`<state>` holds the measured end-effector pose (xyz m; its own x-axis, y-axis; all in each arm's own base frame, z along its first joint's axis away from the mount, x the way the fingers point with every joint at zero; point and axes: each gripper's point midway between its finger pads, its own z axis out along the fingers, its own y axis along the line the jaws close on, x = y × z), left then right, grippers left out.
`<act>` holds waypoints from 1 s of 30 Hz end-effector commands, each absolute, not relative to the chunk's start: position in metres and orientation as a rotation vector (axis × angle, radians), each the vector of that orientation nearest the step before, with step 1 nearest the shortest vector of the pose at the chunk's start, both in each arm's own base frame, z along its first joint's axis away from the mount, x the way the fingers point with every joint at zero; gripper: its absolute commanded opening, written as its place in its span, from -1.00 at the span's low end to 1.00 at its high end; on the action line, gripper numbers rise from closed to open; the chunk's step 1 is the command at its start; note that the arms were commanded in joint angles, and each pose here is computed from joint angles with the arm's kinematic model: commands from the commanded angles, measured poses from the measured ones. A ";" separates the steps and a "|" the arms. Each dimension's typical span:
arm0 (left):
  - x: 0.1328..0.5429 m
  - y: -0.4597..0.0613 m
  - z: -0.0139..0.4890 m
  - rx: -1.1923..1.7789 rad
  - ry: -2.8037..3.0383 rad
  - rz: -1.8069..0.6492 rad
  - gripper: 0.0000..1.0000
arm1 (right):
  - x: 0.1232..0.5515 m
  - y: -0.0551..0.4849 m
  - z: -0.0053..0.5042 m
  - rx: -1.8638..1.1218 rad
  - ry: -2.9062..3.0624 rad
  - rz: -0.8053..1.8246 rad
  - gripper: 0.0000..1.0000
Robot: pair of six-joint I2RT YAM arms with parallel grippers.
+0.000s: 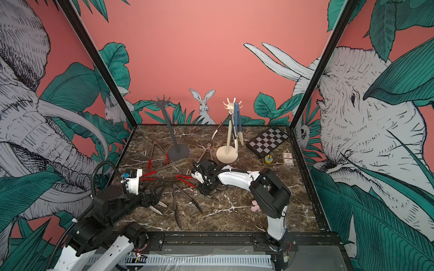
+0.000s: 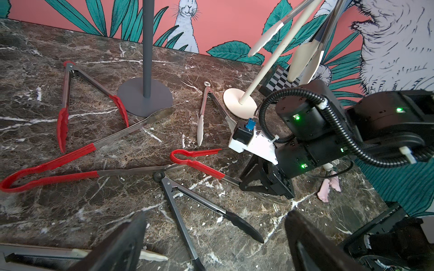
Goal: Hang food tongs on kitchen utensil racks
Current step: Pick up the food tongs from the center of the board.
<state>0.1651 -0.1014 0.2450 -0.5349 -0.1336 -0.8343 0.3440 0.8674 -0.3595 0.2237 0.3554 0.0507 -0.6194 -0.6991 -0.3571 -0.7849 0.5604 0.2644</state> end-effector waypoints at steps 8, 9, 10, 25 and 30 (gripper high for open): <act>0.167 -0.101 0.244 0.141 2.035 -0.612 0.88 | 0.217 0.357 0.048 -1.294 2.556 0.598 -0.65; 0.167 -0.101 0.245 0.142 2.034 -0.612 0.88 | 0.217 0.357 0.047 -1.297 2.560 0.597 -0.63; 0.168 -0.102 0.245 0.147 2.033 -0.610 0.88 | 0.216 0.356 0.046 -1.301 2.566 0.593 -0.59; 0.167 -0.100 0.246 0.150 2.020 -0.599 0.88 | 0.214 0.354 0.031 -1.284 2.603 0.560 -0.44; 0.168 -0.099 0.246 0.145 2.021 -0.595 0.88 | 0.222 0.349 0.027 -1.271 2.608 0.482 -0.56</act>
